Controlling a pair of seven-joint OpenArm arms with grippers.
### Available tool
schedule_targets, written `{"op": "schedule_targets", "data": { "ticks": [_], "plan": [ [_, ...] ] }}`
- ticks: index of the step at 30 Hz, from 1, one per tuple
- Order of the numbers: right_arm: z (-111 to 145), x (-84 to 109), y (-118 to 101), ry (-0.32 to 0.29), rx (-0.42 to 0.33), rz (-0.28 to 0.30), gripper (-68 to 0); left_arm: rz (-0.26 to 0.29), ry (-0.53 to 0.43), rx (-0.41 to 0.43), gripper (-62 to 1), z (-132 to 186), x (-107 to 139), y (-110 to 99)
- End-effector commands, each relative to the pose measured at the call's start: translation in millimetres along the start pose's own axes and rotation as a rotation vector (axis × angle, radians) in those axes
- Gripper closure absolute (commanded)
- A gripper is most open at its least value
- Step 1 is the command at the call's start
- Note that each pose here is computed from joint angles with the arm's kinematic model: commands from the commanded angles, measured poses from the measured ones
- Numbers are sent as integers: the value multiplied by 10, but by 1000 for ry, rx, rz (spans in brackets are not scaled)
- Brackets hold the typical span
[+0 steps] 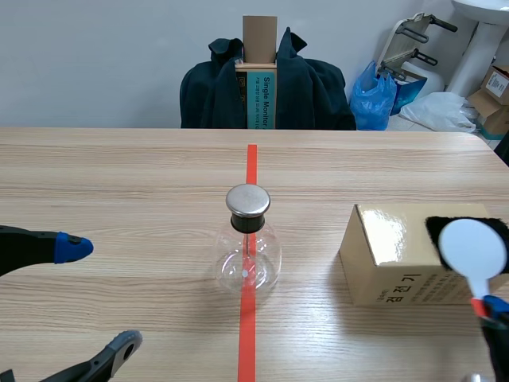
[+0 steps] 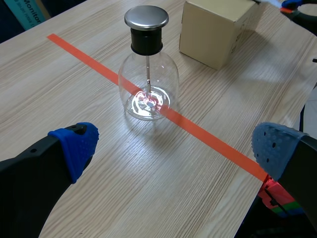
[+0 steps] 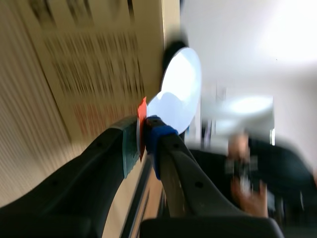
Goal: Do the electroscope experiment.
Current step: 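Rub the plate on the fur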
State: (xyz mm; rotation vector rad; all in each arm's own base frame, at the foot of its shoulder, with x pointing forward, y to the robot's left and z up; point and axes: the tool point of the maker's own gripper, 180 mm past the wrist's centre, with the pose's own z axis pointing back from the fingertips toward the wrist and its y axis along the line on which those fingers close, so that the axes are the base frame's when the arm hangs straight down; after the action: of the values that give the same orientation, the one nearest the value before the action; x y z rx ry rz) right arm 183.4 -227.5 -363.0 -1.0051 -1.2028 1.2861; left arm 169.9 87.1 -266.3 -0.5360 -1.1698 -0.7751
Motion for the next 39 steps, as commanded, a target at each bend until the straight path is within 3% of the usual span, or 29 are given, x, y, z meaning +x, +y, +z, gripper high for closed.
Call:
{"op": "schedule_targets", "data": {
  "ticks": [1, 4, 5, 6, 9, 10, 11, 14, 15, 18, 19, 23, 24, 27, 28, 32, 33, 36, 37, 39],
  "plan": [
    [-22, -41, -142, -25, -48, 53, -8, 8, -40, -5, -623, -16, 100, -23],
    [-6, 240, -121, -190, -37, 61, -8, 8, -40, -4, -623, -16, 101, -23],
    [2, 281, -116, -208, -37, 58, -8, 8, -40, -4, -623, -16, 101, -23],
    [-2, 257, -120, -186, -43, 54, -8, 8, -40, -4, -623, -16, 101, -23],
    [-30, -53, -146, -9, -54, 44, -8, 8, -39, -4, -623, -16, 100, -23],
    [-30, -87, -150, 6, -54, 47, -8, 8, -40, -4, -623, -16, 100, -23],
    [-31, -59, -147, -12, -51, 52, -8, 8, -39, -4, -623, -16, 100, -23],
    [-17, 205, -102, -150, -35, 60, -8, 8, -40, -4, -623, -16, 101, -22],
    [-17, 213, -98, -148, -36, 56, -8, 8, -40, -4, -623, -16, 101, -22],
    [-32, -75, -126, 19, -50, 42, -8, 8, -40, -4, -623, -16, 100, -23],
    [-31, -104, -123, 34, -47, 47, -8, 8, -40, -4, -623, -16, 100, -23],
    [-25, 215, -86, -145, -32, 70, -8, 8, -40, -4, -623, -16, 101, -22],
    [-24, 221, -86, -148, -31, 70, -8, 8, -40, -4, -623, -16, 101, -22],
    [-41, -53, -128, 3, -48, 50, -8, 8, -40, -4, -623, -16, 101, -22],
    [-41, -79, -125, 15, -46, 55, -8, 8, -40, -4, -623, -16, 101, -22],
    [-28, 211, -92, -148, -32, 73, -8, 8, -40, -4, -623, -16, 101, -22],
    [-28, 206, -94, -145, -33, 73, -8, 8, -40, -4, -623, -16, 101, -22],
    [-42, -58, -130, 1, -47, 54, -8, 8, -40, -4, -623, -16, 100, -23],
    [-43, -72, -126, 9, -45, 58, -8, 8, -40, -4, -623, -16, 100, -23],
    [-41, 77, -100, -74, -33, 75, -8, 8, -40, -4, -623, -16, 101, -23]
  ]
}}
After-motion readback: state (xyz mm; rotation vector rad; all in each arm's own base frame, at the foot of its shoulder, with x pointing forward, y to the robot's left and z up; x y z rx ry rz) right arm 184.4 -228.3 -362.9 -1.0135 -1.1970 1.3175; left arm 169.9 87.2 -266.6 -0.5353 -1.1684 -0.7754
